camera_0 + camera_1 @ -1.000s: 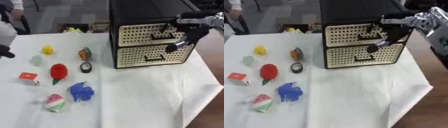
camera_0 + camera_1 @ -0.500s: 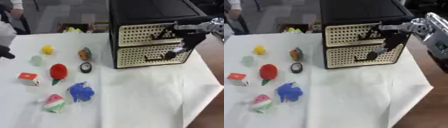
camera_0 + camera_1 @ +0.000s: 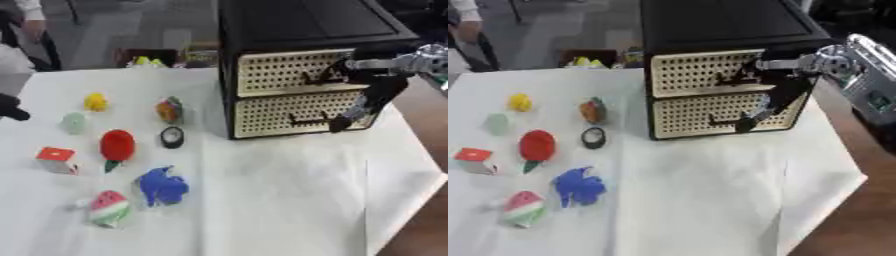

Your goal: Pick up objects from table and place into drawer.

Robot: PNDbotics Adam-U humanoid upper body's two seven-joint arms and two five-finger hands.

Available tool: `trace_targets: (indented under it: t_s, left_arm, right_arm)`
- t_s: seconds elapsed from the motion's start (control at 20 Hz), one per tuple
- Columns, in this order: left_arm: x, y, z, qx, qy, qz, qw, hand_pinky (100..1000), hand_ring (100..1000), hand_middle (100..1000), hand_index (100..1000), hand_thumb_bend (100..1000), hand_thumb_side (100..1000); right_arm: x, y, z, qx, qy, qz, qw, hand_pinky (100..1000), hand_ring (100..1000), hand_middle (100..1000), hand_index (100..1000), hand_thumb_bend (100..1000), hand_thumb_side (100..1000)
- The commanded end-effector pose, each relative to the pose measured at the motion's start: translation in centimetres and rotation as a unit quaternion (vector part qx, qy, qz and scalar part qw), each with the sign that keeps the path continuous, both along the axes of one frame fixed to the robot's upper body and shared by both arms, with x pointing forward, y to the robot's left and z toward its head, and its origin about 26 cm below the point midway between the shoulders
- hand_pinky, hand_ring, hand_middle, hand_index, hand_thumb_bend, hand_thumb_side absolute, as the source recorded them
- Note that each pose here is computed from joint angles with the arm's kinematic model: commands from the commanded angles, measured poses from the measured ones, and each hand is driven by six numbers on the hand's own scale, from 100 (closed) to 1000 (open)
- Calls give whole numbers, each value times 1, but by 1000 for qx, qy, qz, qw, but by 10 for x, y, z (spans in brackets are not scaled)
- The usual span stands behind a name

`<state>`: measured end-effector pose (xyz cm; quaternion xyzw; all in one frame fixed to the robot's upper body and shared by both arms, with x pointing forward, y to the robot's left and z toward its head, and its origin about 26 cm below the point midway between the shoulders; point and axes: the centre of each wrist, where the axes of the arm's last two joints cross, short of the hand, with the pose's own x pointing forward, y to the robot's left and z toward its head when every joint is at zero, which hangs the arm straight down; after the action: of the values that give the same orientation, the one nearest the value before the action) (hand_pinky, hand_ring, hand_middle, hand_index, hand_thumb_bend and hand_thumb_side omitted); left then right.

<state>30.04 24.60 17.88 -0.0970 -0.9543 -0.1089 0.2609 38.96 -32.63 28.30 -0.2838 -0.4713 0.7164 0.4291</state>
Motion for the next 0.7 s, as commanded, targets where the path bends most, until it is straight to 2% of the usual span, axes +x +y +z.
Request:
trace_targets:
  t_s: [0.05,0.7]
  left_arm:
    - [-1,-1,8,4,-16,-4,1000,550,616,615,789,100,887]
    - [-1,0,9,5,-16,-4,1000,551,617,615,789,100,885]
  right_arm:
    - [-1,-3,6,-9,1,-4,1000,100,100,100,852,911,770]
    - [-7,-5,10,-3,-7,2,1000,100,100,100,838,914,779]
